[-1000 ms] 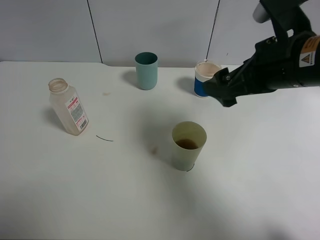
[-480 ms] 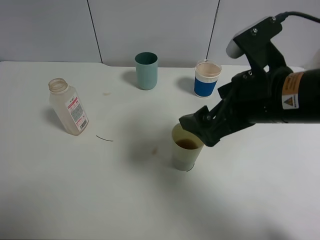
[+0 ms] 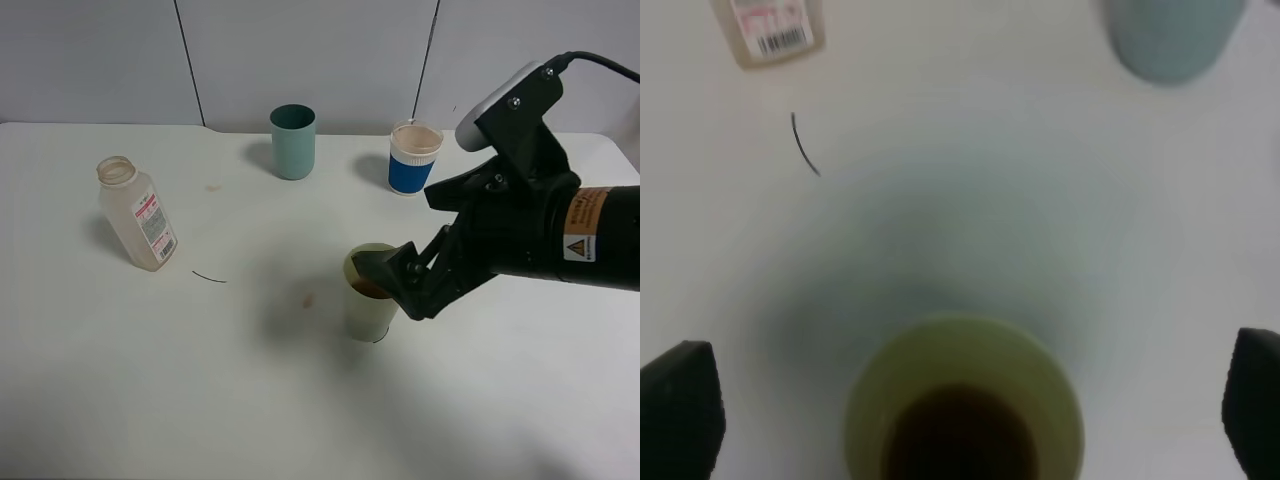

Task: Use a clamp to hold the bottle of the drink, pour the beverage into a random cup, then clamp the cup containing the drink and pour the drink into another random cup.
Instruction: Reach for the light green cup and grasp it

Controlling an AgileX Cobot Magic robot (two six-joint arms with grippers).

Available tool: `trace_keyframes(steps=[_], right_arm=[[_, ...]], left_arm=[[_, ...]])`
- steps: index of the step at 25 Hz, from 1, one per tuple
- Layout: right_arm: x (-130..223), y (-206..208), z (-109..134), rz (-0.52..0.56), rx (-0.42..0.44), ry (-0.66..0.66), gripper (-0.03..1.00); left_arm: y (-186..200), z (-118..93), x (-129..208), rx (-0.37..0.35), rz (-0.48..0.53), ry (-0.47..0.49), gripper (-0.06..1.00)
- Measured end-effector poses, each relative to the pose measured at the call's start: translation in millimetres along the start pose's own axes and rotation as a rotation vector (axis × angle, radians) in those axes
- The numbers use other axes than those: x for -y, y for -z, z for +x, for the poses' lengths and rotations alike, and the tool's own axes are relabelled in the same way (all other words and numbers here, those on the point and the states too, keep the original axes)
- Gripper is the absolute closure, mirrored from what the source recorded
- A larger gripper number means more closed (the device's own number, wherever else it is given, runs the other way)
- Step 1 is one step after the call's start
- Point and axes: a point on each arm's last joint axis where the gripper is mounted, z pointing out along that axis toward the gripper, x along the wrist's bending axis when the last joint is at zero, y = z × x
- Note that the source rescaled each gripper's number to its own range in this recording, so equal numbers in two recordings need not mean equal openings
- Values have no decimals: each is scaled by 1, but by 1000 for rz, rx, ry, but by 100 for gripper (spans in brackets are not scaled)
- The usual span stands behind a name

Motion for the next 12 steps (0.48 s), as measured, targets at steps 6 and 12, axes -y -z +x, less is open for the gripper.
trace_keyframes(steps=[6, 12], right_arm=[[13, -4, 2, -4, -7, 16, -3], [25, -4, -6, -94, 88, -81, -3]], left_arm=[[0, 0, 0, 0, 0, -1, -5], [0, 0, 0, 0, 0, -1, -5]])
